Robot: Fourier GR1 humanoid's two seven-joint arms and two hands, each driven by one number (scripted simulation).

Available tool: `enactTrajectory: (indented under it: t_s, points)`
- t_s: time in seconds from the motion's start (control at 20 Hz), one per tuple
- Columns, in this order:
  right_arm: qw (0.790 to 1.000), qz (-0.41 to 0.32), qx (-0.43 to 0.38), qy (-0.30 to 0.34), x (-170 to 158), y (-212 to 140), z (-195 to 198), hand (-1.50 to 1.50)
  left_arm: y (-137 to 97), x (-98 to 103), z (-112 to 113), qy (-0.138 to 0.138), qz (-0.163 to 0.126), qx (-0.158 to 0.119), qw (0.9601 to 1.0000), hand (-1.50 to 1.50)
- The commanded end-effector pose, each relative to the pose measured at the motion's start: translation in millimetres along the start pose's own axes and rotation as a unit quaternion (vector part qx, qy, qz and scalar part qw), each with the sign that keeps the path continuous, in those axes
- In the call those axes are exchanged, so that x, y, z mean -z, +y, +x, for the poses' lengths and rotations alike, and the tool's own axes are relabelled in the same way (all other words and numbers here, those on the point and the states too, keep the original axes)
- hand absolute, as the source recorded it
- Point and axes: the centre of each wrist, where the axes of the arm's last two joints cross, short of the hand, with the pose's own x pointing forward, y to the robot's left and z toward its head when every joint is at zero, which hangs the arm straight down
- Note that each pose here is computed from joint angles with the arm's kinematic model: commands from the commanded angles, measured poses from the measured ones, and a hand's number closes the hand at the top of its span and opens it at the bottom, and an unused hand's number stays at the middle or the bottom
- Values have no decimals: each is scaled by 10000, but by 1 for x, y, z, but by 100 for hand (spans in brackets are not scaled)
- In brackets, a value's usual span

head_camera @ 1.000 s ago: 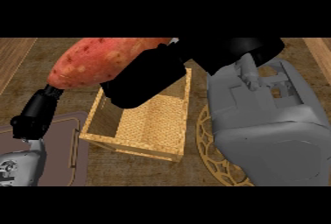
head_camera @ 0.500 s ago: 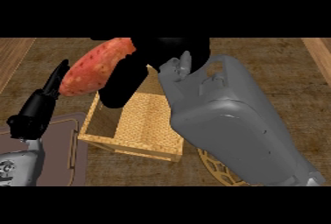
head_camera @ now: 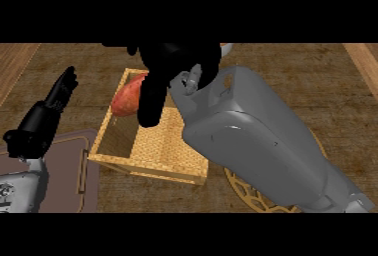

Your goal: Pick the sweet potato from the placemat and place it in the basket

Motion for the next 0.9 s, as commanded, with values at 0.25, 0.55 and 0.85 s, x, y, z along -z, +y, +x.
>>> enactTrajectory:
  t_s: [0.25, 0.55, 0.85]
  points:
    - [9979, 375, 509, 168, 2, -18, 1, -150, 4, -5, -3, 23, -3, 28, 10000, 0]
    - [9692, -675, 2362, 175, -9, -31, -17, -150, -7, 0, 5, 1, -35, 3, 10000, 0]
    - [9218, -1851, 3333, 700, -8, -52, -56, -150, -3, 6, -1, 40, 24, 13, 10000, 0]
